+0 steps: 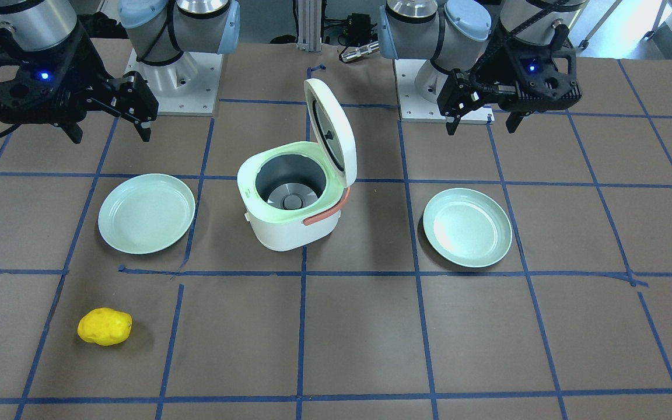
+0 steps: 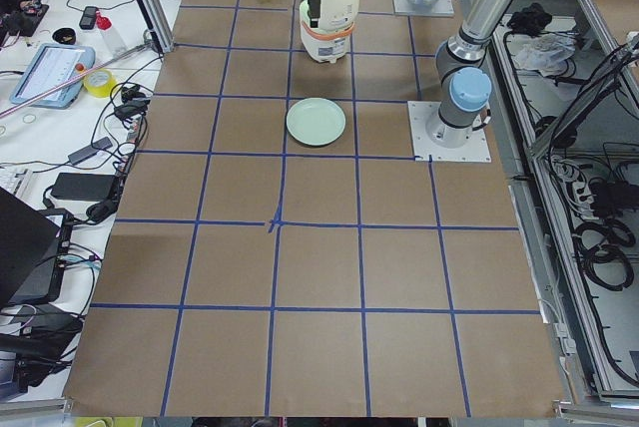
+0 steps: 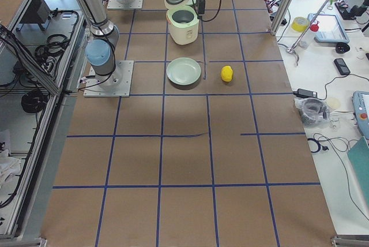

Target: Press rice cooker button

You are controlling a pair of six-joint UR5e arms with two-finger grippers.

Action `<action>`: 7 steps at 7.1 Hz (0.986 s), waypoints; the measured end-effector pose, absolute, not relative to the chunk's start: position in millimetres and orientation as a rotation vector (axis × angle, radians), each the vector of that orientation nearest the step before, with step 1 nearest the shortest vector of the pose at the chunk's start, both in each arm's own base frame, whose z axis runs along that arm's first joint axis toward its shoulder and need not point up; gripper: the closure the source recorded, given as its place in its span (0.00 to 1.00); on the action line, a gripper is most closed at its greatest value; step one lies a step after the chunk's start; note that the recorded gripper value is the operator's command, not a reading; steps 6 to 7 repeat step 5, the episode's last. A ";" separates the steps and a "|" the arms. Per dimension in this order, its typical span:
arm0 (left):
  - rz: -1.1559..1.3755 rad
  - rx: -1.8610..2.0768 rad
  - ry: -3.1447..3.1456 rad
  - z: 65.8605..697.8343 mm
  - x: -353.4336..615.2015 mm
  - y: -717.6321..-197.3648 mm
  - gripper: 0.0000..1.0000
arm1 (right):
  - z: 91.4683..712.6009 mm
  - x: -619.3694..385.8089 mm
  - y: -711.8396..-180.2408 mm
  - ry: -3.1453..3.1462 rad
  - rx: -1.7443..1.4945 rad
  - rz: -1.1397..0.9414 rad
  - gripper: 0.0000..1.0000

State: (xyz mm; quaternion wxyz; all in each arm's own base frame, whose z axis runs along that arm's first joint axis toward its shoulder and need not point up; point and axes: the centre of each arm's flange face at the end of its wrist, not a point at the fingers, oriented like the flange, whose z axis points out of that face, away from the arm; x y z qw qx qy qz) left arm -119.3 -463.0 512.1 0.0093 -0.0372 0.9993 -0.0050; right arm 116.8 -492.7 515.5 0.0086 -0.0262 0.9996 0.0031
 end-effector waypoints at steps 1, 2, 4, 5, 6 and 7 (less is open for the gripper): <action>-0.016 -0.116 3.121 512.1 -119.3 -463.0 0.00 | 514.9 125.1 -490.8 3.121 -0.106 0.010 0.00; -0.016 -0.116 3.121 512.0 -119.3 -463.0 0.00 | 514.3 129.5 -490.8 3.126 -0.122 0.009 0.00; -0.015 -0.116 3.121 511.9 -119.3 -463.1 0.00 | 512.2 131.3 -491.9 3.134 -0.132 0.014 0.00; -0.015 -0.116 3.121 511.8 -119.3 -463.2 0.00 | 511.3 131.4 -491.9 3.135 -0.133 0.018 0.00; -0.015 -0.116 3.121 511.8 -119.3 -463.2 0.00 | 511.3 131.4 -491.9 3.135 -0.133 0.018 0.00; -0.015 -0.116 3.121 511.8 -119.3 -463.2 0.00 | 511.3 131.4 -491.9 3.135 -0.133 0.018 0.00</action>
